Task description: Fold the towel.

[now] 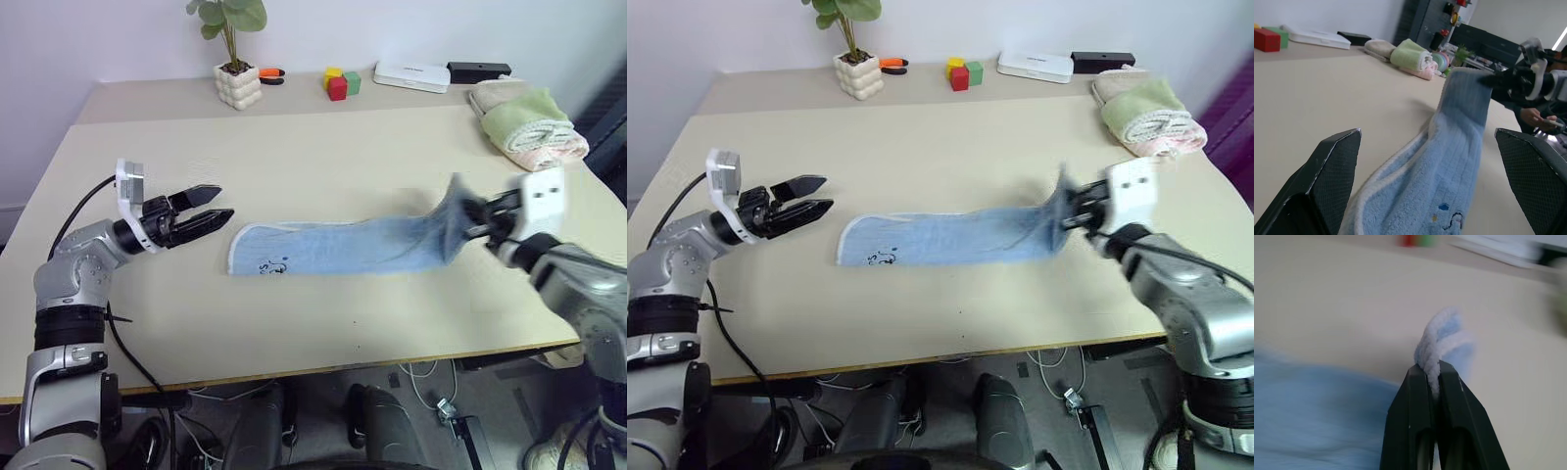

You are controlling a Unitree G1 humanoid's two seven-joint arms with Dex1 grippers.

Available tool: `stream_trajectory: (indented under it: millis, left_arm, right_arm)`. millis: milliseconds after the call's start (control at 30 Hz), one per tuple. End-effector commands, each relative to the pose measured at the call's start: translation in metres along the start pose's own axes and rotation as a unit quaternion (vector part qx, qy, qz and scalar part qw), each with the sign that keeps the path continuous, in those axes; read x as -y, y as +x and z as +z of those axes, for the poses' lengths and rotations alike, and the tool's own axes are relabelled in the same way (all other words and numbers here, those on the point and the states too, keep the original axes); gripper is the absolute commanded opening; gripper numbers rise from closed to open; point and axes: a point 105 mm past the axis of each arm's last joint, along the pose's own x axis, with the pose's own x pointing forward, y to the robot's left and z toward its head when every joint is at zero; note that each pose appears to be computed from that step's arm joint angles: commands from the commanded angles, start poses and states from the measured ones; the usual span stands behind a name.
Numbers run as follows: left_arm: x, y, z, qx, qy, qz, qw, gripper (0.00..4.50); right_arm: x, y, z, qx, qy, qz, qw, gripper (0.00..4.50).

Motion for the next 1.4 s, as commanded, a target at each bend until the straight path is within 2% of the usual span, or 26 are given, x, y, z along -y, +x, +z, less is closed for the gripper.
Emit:
stream_trajectory:
  millis: [33, 133, 300, 700, 800, 1033, 1100, 1167, 1267, 1300, 1367, 1400]
  left_arm:
    - [0.002, 0.001, 0.010, 0.005, 0.025, -0.004, 1.000, 4.50]
    - [0.003, -0.001, 0.010, 0.005, 0.026, -0.001, 1.000, 4.50]
    - [0.005, -0.004, 0.010, 0.007, 0.027, 0.006, 1.000, 4.50]
    - [0.008, -0.006, 0.008, 0.006, 0.029, 0.014, 0.999, 4.50]
    - [0.008, -0.005, 0.008, 0.006, 0.027, 0.013, 1.000, 4.50]
    - [0.008, -0.005, 0.009, 0.004, 0.027, 0.013, 1.000, 4.50]
    - [0.007, -0.005, 0.009, 0.006, 0.027, 0.014, 1.000, 4.50]
    - [0.006, -0.005, 0.009, 0.006, 0.028, 0.015, 0.999, 4.50]
    - [0.007, -0.003, 0.007, 0.008, 0.025, 0.014, 1.000, 4.50]
    - [0.007, -0.003, 0.007, 0.008, 0.025, 0.013, 1.000, 4.50]
    - [0.007, -0.002, 0.007, 0.008, 0.025, 0.013, 1.000, 4.50]
    - [0.007, -0.001, 0.007, 0.008, 0.025, 0.012, 1.000, 4.50]
  right_arm:
    - [-0.024, 0.005, 0.019, 0.030, -0.050, 0.049, 0.997, 0.03]
    - [-0.052, 0.012, 0.019, 0.027, -0.084, 0.109, 0.990, 0.03]
    - [-0.080, 0.018, 0.021, 0.030, -0.077, 0.159, 0.984, 0.03]
    - [-0.114, 0.030, 0.010, 0.019, -0.087, 0.208, 0.974, 0.03]
    - [-0.120, 0.031, 0.007, 0.017, -0.083, 0.215, 0.973, 0.92]
    - [-0.120, 0.028, 0.015, 0.035, -0.058, 0.232, 0.970, 4.48]
    - [-0.111, 0.023, 0.037, 0.083, -0.014, 0.241, 0.967, 4.48]
    - [-0.089, 0.021, 0.063, 0.142, 0.056, 0.221, 0.963, 4.48]
    - [-0.057, 0.028, 0.074, 0.175, 0.116, 0.158, 0.965, 4.48]
    - [-0.052, 0.030, 0.074, 0.178, 0.126, 0.146, 0.965, 4.25]
    - [-0.042, 0.041, 0.056, 0.147, 0.116, 0.105, 0.977, 3.69]
    - [-0.040, 0.045, 0.049, 0.135, 0.110, 0.092, 0.981, 3.24]
